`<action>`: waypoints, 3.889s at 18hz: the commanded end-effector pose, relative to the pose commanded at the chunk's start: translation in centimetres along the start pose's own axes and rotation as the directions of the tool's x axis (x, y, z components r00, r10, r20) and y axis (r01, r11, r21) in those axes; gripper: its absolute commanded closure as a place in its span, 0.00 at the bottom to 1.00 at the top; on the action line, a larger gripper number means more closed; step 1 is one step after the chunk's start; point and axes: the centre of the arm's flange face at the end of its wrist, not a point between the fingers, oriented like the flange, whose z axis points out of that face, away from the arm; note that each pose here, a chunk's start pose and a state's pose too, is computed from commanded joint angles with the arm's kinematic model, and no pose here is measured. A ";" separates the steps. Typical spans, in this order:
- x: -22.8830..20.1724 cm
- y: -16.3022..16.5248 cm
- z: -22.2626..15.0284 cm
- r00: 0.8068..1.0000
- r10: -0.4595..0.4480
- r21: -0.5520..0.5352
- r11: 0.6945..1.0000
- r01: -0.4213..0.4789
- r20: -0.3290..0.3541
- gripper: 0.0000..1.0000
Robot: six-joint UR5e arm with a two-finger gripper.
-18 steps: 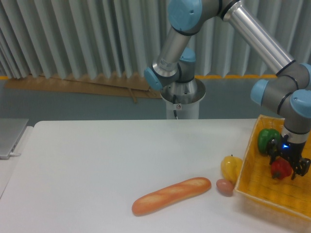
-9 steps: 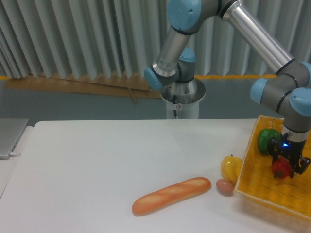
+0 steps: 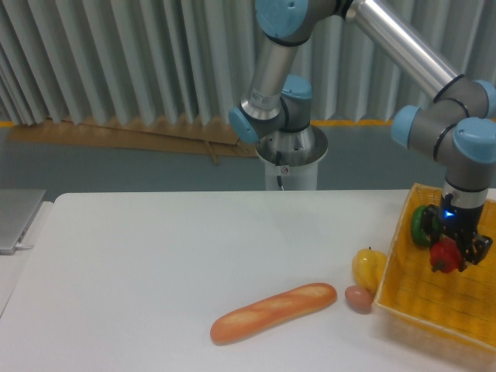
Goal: Place the red pepper on the table
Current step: 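Lift the red pepper out of the basket and carry it over the table, then lower the red pepper onto the table beside the bread loaf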
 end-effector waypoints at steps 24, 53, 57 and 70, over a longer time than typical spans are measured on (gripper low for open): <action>11.1 -18.9 -3.1 0.952 0.273 0.046 0.962 -0.269 -0.137 0.50; 6.9 -27.3 2.0 0.970 0.228 0.010 0.973 -0.229 0.084 0.50; 5.1 -27.2 3.4 0.968 0.219 0.005 0.975 -0.221 0.124 0.50; 2.0 -27.2 7.2 0.961 0.227 -0.144 0.968 -0.205 0.157 0.50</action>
